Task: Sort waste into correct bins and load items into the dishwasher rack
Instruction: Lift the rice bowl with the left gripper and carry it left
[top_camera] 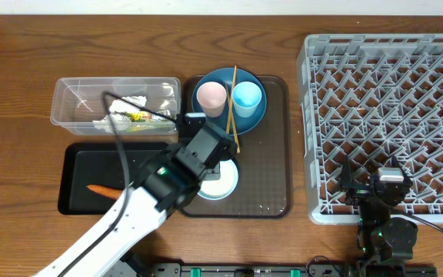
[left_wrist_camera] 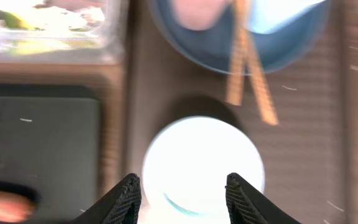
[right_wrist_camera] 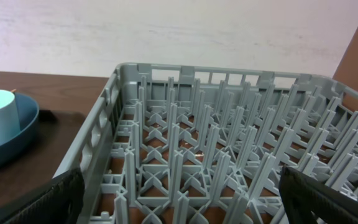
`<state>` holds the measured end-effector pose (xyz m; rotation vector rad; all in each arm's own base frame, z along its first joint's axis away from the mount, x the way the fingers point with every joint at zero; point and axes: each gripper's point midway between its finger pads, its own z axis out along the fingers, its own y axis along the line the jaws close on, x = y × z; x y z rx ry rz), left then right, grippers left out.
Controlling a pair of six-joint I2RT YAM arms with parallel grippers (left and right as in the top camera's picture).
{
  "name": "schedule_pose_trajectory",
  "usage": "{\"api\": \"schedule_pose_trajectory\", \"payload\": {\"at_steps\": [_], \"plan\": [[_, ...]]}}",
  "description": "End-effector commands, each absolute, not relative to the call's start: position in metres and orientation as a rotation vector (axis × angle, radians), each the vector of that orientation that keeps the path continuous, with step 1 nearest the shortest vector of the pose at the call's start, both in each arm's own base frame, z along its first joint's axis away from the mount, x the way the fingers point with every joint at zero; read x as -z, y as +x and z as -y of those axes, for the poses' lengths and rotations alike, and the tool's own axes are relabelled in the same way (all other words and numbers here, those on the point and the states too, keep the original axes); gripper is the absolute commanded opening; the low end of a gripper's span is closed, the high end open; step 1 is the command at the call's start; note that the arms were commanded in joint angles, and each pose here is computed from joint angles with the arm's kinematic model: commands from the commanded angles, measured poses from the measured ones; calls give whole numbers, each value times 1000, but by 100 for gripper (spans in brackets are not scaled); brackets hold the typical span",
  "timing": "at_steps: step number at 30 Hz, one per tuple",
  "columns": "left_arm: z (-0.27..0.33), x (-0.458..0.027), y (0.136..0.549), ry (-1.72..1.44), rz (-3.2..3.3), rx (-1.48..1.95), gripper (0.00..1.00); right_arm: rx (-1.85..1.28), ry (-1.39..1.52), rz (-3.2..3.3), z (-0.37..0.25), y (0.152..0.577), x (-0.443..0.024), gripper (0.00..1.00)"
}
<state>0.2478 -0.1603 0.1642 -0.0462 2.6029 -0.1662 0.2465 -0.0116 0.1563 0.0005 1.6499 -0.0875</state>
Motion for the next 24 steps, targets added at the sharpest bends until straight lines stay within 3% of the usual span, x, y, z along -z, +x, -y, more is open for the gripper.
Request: {"api": "schedule_pose_trajectory", "payload": {"at_steps": [1, 10, 24], "plan": [[193, -164, 220, 74, -2705, 403, 46, 82, 21, -1652, 13, 246, -155, 99], [225, -146, 192, 229, -2769, 393, 46, 82, 20, -1652, 13, 246, -155, 99], [249, -84, 195, 283, -2851, 193, 46, 82, 20, -1653, 13, 246, -155, 99]]}}
